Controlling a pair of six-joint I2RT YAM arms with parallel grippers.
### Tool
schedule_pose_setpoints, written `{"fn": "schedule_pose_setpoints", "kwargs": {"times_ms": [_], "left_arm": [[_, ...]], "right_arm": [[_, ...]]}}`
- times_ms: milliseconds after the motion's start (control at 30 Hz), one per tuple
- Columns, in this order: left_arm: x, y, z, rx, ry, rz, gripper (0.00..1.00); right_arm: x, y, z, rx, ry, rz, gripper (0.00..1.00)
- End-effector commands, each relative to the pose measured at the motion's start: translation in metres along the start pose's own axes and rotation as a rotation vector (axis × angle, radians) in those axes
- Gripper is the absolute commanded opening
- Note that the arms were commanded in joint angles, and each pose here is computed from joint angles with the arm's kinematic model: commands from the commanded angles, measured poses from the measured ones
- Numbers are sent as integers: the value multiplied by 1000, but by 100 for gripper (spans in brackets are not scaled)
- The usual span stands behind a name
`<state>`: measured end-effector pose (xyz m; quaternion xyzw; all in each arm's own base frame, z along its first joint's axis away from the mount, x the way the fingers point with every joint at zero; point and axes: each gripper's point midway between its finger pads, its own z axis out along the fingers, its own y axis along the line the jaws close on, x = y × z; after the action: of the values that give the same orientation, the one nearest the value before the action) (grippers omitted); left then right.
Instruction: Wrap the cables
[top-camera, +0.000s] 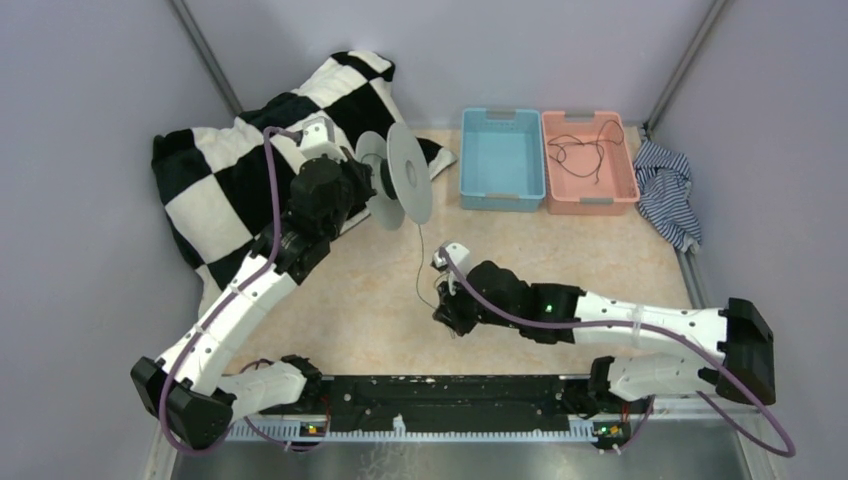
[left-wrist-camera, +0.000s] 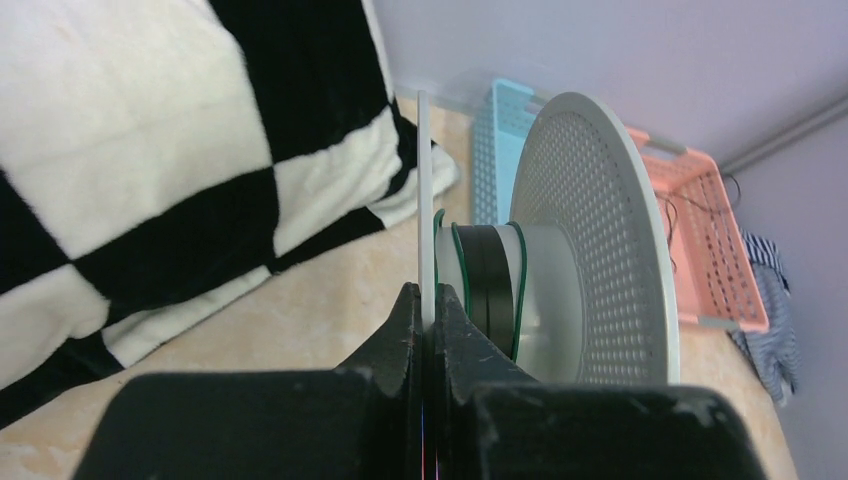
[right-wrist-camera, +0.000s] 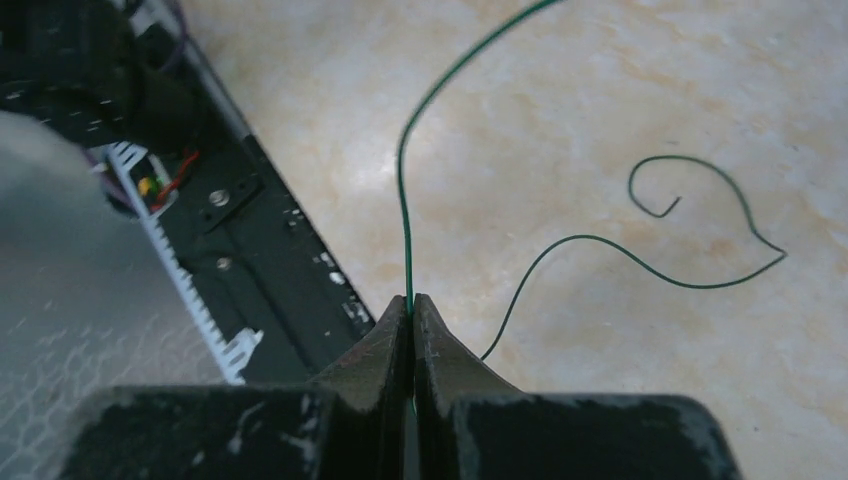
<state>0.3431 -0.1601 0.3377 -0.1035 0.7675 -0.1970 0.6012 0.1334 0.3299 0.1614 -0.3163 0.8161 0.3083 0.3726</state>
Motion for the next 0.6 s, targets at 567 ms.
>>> {"fn": "schedule_pose_setpoints", "kwargs": {"times_ms": [567], "left_arm": [[-26, 1, 7, 4, -104, 206, 0]], "right_arm": [[-184, 69, -98, -65, -211, -547, 0]]}}
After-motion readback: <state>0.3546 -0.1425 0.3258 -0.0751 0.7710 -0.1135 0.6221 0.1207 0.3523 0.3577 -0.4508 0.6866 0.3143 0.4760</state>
